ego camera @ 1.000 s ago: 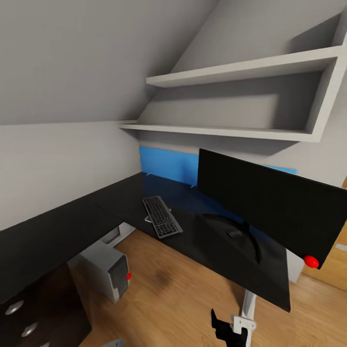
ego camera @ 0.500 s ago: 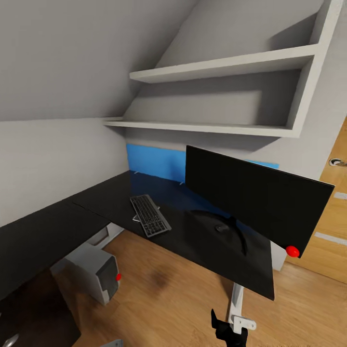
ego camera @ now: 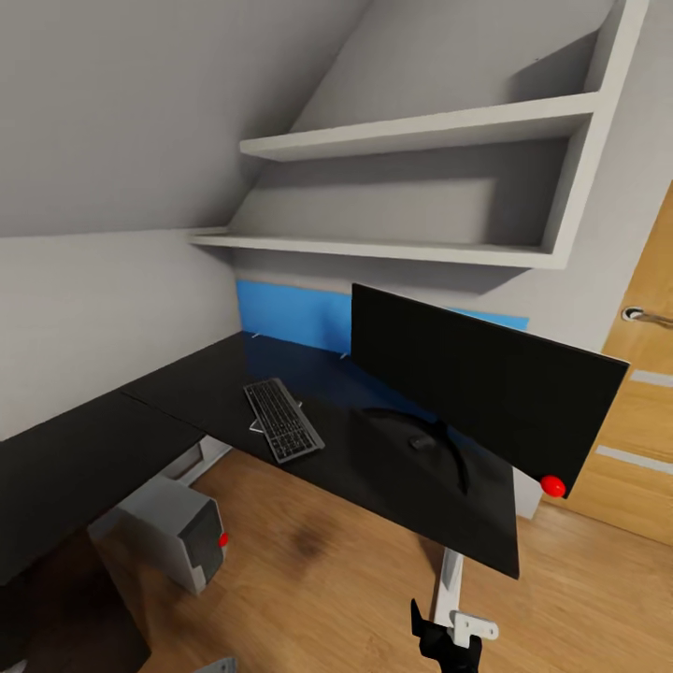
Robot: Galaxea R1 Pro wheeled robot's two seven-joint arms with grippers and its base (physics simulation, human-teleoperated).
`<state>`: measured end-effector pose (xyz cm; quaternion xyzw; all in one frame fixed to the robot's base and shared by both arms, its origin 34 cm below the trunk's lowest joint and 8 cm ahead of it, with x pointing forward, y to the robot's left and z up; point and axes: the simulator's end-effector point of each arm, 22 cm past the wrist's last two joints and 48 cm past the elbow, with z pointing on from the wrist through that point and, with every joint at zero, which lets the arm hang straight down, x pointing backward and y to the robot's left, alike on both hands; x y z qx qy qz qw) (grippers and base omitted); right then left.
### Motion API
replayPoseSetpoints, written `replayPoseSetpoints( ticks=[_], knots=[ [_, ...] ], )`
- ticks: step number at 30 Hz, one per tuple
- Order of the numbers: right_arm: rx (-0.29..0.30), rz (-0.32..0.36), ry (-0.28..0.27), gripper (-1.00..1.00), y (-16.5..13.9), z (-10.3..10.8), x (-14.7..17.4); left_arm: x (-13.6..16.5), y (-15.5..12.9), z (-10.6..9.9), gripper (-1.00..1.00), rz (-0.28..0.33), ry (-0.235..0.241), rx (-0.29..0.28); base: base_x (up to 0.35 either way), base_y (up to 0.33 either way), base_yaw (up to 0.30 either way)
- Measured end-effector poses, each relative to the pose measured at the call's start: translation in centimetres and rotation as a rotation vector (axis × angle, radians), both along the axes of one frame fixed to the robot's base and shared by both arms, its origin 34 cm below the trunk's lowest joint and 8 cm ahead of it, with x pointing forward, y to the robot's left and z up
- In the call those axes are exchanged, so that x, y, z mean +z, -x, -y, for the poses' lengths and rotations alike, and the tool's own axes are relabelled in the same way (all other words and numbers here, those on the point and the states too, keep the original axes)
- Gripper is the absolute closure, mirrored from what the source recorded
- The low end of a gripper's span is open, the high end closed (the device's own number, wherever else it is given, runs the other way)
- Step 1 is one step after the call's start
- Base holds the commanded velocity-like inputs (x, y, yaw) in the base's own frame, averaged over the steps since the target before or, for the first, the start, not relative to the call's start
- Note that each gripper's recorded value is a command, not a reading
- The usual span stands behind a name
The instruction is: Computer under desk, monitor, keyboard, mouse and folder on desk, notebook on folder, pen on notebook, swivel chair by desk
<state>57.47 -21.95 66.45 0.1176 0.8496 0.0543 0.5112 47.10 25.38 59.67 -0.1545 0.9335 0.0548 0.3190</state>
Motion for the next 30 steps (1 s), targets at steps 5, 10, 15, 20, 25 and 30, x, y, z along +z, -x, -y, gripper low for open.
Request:
replayPoseSetpoints(
  ticks=[5,10,15,20,25,30],
  knots=[
    [-0.001,0.000,0.001,-1.00,0.0,0.1,0.7,0.7,0.1,0.0,-1.00,-0.001,-0.001,-0.001,0.000,0.000,-0.001],
    [-0.003,0.000,0.003,-1.00,0.1,0.3,1.4,1.4,0.1,-0.1,-1.00,-0.002,-0.002,-0.001,0.000,0.000,0.000],
    [-0.008,-0.001,0.000,-1.00,0.2,0.2,1.9,1.9,0.2,-0.1,-1.00,-0.002,-0.002,0.001,0.000,0.000,0.000],
    [-0.011,-0.001,-0.003,-1.00,0.2,0.1,1.9,1.9,0.2,-0.2,-1.00,-0.001,-0.002,0.002,0.000,0.000,0.000],
    [-0.009,-0.001,-0.004,-1.00,0.2,0.0,1.9,1.9,0.2,-0.2,-1.00,-0.001,-0.004,0.003,0.000,0.000,0.000],
    [-0.008,-0.002,-0.004,-1.00,0.2,0.0,1.9,2.0,0.2,-0.3,-1.00,0.001,-0.006,0.004,0.000,0.000,0.000]
  ],
)
